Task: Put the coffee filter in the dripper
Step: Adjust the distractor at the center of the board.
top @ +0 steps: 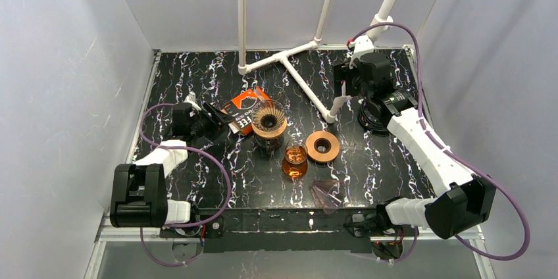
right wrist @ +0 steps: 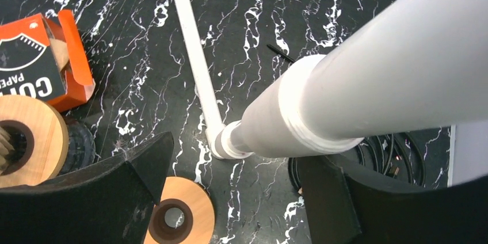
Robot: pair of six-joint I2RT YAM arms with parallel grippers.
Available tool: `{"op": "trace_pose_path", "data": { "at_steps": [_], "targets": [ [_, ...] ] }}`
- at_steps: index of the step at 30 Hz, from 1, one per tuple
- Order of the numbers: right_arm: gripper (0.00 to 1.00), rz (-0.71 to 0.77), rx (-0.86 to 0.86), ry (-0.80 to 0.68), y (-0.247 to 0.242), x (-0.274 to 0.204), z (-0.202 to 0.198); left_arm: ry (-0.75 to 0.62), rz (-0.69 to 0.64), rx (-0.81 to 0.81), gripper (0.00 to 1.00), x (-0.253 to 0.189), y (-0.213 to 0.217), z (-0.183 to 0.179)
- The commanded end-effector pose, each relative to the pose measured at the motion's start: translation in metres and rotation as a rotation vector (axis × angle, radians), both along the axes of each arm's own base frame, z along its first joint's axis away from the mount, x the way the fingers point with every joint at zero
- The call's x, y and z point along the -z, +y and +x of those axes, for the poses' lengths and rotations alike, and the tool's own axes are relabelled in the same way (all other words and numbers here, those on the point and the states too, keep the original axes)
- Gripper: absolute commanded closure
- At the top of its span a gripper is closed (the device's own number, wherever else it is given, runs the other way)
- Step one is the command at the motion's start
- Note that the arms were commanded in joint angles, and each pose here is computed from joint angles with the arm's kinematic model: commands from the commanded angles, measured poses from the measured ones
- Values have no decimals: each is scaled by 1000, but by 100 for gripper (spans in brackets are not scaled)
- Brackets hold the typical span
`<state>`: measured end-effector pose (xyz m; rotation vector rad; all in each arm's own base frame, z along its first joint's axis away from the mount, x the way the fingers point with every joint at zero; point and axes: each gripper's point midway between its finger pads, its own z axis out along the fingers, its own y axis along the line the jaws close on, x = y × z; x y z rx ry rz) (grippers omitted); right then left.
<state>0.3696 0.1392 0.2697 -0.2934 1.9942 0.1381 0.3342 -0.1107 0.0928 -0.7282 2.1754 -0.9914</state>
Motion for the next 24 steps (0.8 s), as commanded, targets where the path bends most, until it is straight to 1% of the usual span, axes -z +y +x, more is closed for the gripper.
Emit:
{"op": "trace_pose_path", "data": {
  "at_steps": [1, 5, 10, 12, 18, 24],
  "targets": [
    [18, 133, -145, -83, 39, -39, 8, -8, -4, 15, 45, -2, 0, -3],
    [24, 157, -209, -72, 51, -40, 4, -10, -3, 17, 45, -2, 0, -2],
    [22, 185, -343, -85, 72, -49, -12, -9, -5, 17, 45, -2, 0, -1],
    [22, 188, -368, -92, 78, -52, -16, -5, -6, 17, 45, -1, 0, -1],
    [23, 124, -339, -84, 78, -48, -13, -5, -6, 18, 45, -1, 0, -2],
    [22, 103, -294, -86, 72, -50, -8, -5, -6, 18, 45, 0, 0, -4]
  ]
}}
